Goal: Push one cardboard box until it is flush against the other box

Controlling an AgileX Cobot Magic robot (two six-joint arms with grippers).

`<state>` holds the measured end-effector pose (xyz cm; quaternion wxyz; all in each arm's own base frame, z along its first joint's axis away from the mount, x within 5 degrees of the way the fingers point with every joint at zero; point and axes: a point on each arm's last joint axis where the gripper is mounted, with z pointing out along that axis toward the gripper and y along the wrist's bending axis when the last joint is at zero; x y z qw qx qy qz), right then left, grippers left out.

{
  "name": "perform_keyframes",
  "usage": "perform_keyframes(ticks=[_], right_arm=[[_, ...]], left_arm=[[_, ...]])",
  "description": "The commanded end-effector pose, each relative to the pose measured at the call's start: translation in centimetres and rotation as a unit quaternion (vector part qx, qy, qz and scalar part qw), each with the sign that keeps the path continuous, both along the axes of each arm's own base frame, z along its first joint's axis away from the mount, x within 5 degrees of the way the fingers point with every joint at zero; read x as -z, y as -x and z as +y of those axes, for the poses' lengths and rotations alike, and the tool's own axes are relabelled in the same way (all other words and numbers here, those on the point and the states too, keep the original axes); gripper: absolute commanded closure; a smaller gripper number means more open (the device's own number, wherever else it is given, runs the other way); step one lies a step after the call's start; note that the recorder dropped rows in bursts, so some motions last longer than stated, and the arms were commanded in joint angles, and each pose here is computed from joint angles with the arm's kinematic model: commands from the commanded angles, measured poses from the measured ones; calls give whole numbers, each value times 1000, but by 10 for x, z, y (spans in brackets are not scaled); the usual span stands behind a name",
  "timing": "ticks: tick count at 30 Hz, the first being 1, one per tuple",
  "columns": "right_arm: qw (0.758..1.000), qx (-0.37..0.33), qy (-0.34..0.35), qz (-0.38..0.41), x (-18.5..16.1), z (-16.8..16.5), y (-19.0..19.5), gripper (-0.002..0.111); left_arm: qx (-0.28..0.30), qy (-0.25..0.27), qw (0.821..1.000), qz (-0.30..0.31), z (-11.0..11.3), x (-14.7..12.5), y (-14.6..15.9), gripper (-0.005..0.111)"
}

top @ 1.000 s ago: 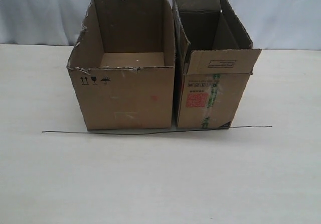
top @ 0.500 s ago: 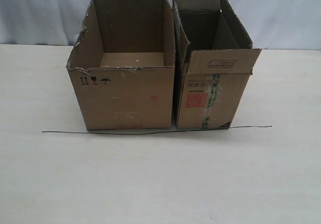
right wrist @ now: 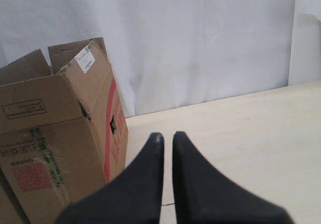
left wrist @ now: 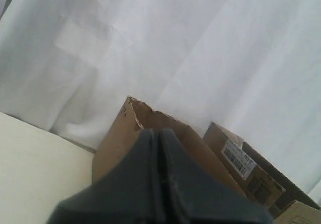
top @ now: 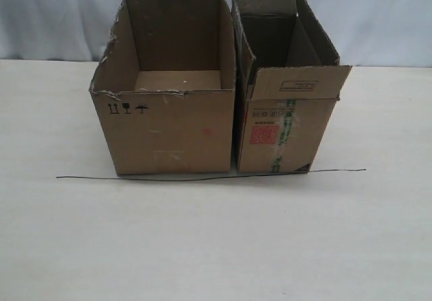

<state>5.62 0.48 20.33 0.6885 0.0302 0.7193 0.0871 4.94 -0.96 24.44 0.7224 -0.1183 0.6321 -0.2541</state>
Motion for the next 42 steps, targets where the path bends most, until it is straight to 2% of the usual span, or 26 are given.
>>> perform_keyframes(ticks=[1, 4, 5, 9, 11, 14, 18, 20, 33, 42], right_arm=[[1000, 1, 4, 1, 2, 0, 0, 103], [1000, 1, 4, 1, 2, 0, 0, 103], [1000, 1, 4, 1, 2, 0, 0, 103], [1000, 1, 4, 1, 2, 0, 0, 103], [1000, 1, 4, 1, 2, 0, 0, 103], [1000, 1, 4, 1, 2, 0, 0, 103], [1000, 1, 4, 1, 2, 0, 0, 103], [1000, 1, 4, 1, 2, 0, 0, 103], [1000, 1, 4, 1, 2, 0, 0, 103], [1000, 1, 4, 1, 2, 0, 0, 103]], left_arm=[[-2, 8, 1000, -1, 1, 0, 0, 107], [-10, 2, 1000, -3, 2, 0, 0, 107], [-13, -15, 1000, -5, 2, 0, 0, 107], [2, -153, 988, 0, -4, 5, 0, 107], [-7, -190, 982, 21, -3, 10, 0, 107], [-32, -198, 979, 45, 3, 18, -3, 107], [-36, -204, 977, 49, 3, 35, -6, 107], [-42, -194, 980, 22, 3, 32, -6, 107], [-36, -185, 981, 48, 3, 37, -7, 107], [-41, -184, 982, 23, 3, 32, -6, 107]])
